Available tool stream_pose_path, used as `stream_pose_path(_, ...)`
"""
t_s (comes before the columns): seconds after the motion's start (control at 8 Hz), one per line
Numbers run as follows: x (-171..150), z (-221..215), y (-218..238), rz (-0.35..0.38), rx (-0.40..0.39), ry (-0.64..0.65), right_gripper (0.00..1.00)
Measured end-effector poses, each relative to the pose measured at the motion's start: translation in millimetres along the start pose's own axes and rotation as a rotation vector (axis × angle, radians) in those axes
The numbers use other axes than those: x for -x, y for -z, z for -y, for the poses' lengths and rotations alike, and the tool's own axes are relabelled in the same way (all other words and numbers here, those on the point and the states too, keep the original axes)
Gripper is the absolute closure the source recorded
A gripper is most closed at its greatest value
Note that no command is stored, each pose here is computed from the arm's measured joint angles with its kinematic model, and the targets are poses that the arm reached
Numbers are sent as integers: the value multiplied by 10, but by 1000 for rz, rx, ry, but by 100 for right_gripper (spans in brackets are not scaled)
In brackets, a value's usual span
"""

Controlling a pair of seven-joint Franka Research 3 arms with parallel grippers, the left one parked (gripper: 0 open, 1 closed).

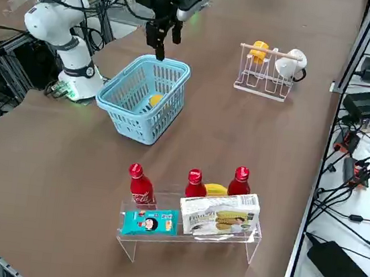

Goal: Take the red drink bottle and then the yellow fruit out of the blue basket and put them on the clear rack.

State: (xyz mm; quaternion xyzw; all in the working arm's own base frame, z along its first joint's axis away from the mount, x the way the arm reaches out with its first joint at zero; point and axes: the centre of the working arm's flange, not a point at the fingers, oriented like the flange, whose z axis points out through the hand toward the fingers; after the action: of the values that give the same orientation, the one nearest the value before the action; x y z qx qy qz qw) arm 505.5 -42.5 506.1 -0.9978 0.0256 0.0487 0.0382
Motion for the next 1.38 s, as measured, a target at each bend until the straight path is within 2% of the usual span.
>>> stream_pose_path(0.62, 222, 625, -772, 71, 15, 94, 0)
stream_pose_path(1.0, 339, 661, -1020, 106, 18, 113, 0)
stream_pose_path(1.38, 451, 625, -1243, 101, 16, 123, 0)
